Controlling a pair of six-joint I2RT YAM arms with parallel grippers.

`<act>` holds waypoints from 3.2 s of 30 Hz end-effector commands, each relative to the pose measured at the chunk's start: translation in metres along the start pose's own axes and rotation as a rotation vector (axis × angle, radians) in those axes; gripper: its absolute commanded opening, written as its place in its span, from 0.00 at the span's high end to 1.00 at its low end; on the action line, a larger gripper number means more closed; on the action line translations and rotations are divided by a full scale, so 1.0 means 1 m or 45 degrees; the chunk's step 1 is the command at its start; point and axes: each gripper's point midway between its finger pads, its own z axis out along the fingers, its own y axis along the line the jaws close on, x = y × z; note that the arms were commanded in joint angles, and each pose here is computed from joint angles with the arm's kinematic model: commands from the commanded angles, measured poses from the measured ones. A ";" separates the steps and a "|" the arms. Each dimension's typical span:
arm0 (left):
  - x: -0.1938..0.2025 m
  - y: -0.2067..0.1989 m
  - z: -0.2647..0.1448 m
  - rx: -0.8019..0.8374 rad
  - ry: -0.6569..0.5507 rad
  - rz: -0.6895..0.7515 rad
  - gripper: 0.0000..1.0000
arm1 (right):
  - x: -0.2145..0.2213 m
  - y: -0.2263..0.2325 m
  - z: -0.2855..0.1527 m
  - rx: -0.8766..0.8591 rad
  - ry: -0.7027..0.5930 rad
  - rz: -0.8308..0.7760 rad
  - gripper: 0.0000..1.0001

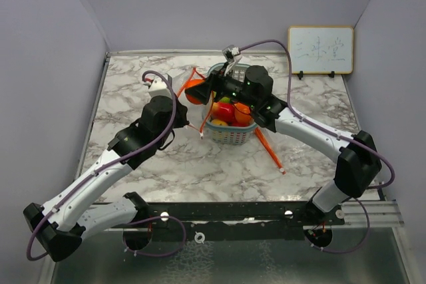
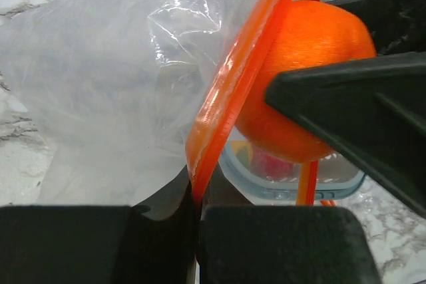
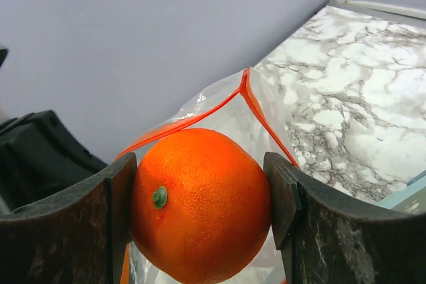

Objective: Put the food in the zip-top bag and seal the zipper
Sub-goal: Place the fake fruit in the zipper food storage bag, then pick up the fake fruit from the bin.

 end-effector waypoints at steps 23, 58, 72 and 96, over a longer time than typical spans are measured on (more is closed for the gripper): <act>0.014 0.000 0.001 0.059 -0.016 -0.141 1.00 | -0.012 -0.033 -0.061 0.705 0.077 -0.326 0.07; 0.040 0.064 0.015 -0.258 -0.088 -0.025 1.00 | 0.005 -0.023 -0.088 0.472 0.284 -0.298 0.06; 0.017 0.086 -0.006 -0.341 -0.246 -0.099 1.00 | 0.034 -0.126 -0.120 1.192 0.497 -0.310 0.05; 0.015 0.081 -0.008 -0.293 -0.252 -0.098 1.00 | 0.096 -0.189 -0.141 1.532 0.849 -0.323 0.60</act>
